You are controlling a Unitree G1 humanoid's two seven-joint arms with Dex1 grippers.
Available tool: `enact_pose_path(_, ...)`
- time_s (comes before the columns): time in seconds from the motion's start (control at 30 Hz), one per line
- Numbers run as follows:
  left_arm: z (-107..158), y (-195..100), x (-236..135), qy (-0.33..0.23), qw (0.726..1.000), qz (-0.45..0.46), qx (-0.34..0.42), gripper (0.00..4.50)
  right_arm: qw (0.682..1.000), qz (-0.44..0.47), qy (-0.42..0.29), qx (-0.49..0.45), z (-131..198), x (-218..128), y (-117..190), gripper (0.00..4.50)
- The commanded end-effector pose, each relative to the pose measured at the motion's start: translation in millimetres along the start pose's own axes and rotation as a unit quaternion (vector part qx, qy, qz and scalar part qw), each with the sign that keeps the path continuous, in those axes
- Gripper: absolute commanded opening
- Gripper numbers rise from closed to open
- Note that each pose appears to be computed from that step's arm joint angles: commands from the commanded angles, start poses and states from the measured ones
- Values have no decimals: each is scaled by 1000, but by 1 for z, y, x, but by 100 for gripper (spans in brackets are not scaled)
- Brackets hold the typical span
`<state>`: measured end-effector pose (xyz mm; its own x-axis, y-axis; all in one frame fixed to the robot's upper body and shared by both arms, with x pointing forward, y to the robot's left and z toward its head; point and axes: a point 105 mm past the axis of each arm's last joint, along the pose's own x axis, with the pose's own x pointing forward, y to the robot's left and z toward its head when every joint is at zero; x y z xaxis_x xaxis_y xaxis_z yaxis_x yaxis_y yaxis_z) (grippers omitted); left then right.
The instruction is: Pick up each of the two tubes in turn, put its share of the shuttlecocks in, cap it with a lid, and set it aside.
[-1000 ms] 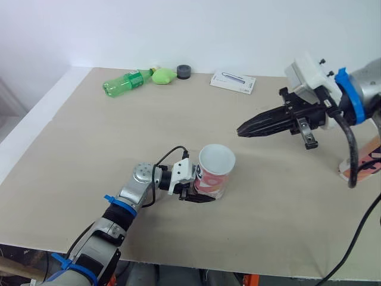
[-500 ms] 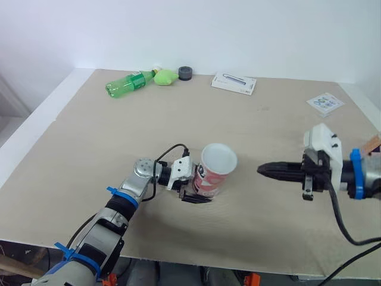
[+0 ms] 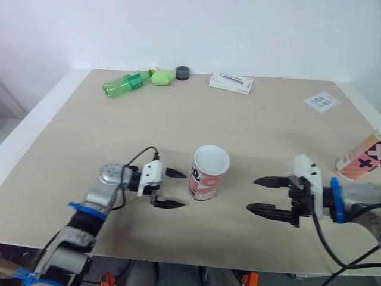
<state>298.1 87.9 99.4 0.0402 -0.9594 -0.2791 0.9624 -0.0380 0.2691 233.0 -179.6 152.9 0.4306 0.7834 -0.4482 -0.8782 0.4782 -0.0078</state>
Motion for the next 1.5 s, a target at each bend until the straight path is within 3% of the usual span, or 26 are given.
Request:
enact_pose_path(0.03, 19, 3, -39, -17, 997, 76, 20, 450, 999, -4, -37, -1, 0, 26, 5, 448)
enact_pose_path(0.2, 30, -18, -66, -34, 990, 134, 8, 450, 998, 16, -52, -9, -7, 48, 18, 448)
enact_pose_path(0.63, 48, -43, -60, -60, 985, 159, -11, 450, 996, 26, -74, -36, 1, 79, 0, 448)
enact_pose_path(0.9, 41, -50, -64, -46, 984, 169, -29, 450, 992, 47, -118, -29, 15, 91, 0, 448)
enact_pose_path(1.27, 37, -49, -61, -51, 981, 182, -39, 450, 988, 81, -123, -35, 16, 108, 9, 448)
enact_pose_path(1.37, 35, -49, -62, -50, 980, 187, -41, 450, 989, 82, -122, -33, 14, 109, 8, 326)
enact_pose_path(1.43, 34, -48, -63, -50, 979, 192, -43, 450, 990, 71, -121, -33, 14, 109, 4, 274)
enact_pose_path(1.5, 34, -46, -64, -61, 975, 205, -53, 450, 991, 60, -119, -32, 15, 109, -1, 258)
